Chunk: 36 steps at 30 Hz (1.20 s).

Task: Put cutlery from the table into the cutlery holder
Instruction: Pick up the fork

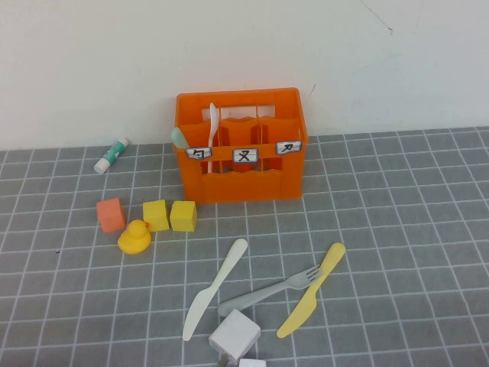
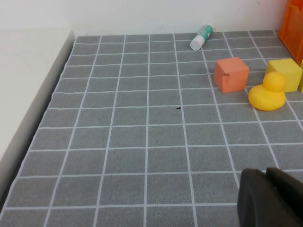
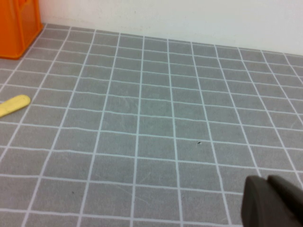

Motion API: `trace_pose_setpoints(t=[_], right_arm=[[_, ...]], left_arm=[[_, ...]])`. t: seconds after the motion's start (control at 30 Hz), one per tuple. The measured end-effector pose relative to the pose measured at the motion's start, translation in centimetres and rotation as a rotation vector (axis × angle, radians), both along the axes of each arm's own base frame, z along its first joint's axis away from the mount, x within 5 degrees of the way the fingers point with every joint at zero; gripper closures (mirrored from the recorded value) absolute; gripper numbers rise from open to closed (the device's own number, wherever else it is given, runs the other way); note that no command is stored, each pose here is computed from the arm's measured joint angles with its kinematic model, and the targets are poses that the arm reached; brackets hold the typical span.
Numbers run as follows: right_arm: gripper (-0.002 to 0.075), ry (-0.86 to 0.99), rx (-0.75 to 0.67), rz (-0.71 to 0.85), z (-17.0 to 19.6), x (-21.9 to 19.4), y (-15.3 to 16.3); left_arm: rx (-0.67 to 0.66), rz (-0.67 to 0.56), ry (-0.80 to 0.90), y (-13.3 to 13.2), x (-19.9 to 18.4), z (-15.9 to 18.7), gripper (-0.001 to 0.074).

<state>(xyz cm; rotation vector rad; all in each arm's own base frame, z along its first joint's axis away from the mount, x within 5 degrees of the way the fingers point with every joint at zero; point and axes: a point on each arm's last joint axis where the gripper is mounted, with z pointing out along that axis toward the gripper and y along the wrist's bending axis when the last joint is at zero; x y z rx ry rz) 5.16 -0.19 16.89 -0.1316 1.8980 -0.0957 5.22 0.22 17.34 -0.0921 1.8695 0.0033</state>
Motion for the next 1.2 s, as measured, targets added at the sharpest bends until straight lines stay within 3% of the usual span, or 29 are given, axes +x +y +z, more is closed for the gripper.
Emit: trace_pose_setpoints(t=[0.23, 0.57, 0.93, 1.03, 1.2], right_arm=[[0.0729, 0.046, 0.010, -0.011, 0.7, -0.4, -0.1], [0.0729, -0.099, 0.085, -0.053, 11.5, -3.1, -0.4], [0.0729, -0.160, 0.084, -0.022, 14.5, -1.2, -0.1], [0.0729, -0.062, 0.048, 0.041, 15.0, 0.0, 0.5], [0.0729, 0.263, 0.010, 0.236, 15.7, 3.3, 2.2]], left_arm=[[0.000, 0.000, 0.000, 0.0, 0.0, 0.0, 0.0736], [0.005, -0.002, 0.000, 0.0, 0.0, 0.0, 0.0736], [0.004, -0.002, 0.000, 0.0, 0.0, 0.0, 0.0736], [0.004, -0.002, 0.000, 0.0, 0.0, 0.0, 0.0736], [0.004, -0.002, 0.000, 0.0, 0.0, 0.0, 0.0736]])
